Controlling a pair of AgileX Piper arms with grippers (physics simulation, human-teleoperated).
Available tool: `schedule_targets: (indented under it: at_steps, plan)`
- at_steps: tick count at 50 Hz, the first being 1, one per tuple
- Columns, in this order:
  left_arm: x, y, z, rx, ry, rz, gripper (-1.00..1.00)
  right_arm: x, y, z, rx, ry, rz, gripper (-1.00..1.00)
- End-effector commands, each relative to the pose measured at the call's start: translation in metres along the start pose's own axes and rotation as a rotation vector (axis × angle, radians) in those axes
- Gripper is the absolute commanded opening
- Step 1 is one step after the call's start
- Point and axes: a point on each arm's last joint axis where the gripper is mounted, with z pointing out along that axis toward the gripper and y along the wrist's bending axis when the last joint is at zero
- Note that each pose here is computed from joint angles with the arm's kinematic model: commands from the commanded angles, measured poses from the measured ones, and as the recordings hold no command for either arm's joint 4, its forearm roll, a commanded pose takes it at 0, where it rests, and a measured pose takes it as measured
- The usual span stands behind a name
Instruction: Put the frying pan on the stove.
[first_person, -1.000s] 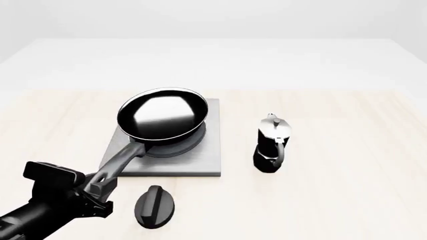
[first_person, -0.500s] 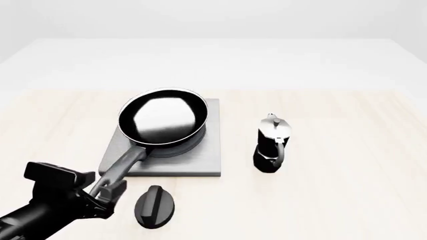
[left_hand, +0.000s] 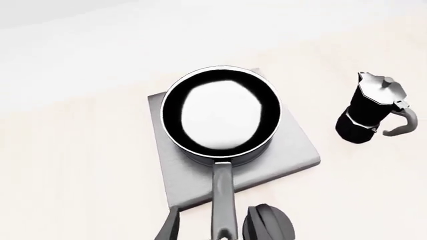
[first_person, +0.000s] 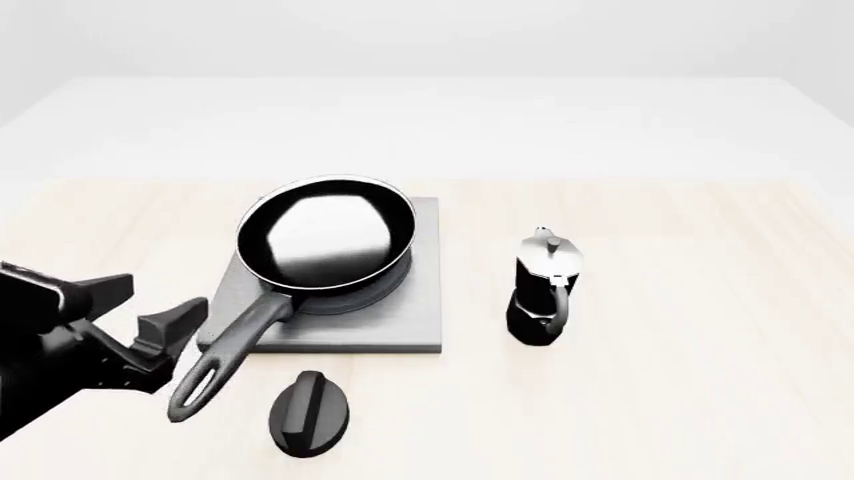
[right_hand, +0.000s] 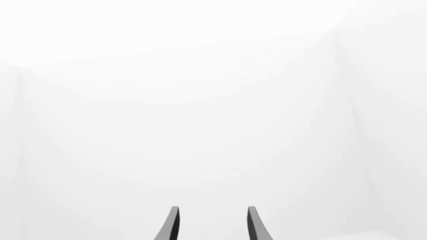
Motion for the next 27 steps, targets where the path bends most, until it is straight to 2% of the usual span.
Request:
schedule_targets:
  at_steps: [1,3,4,5,9,10,12,20,21,27]
  plan:
    - [-0.039,0.008,-0.042,-0.067,-0.139,0.050,1.00,0.000,0.000,0.000,0.000,-0.001,0.002,1.00]
    - [-0.049,0.010,-0.055,-0.085,-0.188,0.054,1.00,0.001,0.000,0.000,-0.001,-0.001,0.003,1.00]
    - [-0.049,0.010,-0.055,-0.085,-0.188,0.054,1.00,0.001,0.000,0.000,-0.001,-0.001,0.003,1.00]
    - [-0.055,0.010,-0.064,-0.093,-0.224,0.037,1.00,0.001,0.000,0.001,0.000,-0.002,0.003,1.00]
    - [-0.068,0.013,-0.085,-0.143,-0.312,0.060,1.00,0.001,0.000,0.001,0.000,-0.003,0.004,1.00]
    - [-0.072,0.013,-0.096,-0.159,-0.358,0.068,1.00,0.001,0.000,0.001,0.000,-0.003,0.004,1.00]
    - [-0.074,0.015,-0.099,-0.194,-0.365,0.083,1.00,0.001,0.000,0.001,0.000,-0.003,0.004,1.00]
    - [-0.078,0.014,-0.118,-0.235,-0.436,0.112,1.00,0.000,0.000,0.000,-0.001,-0.004,0.003,1.00]
    - [-0.079,0.014,-0.125,-0.264,-0.469,0.138,1.00,0.000,0.000,0.000,-0.001,-0.004,0.003,1.00]
    - [-0.082,0.012,-0.143,-0.324,-0.548,0.159,1.00,0.000,0.000,0.000,0.000,-0.003,0.002,1.00]
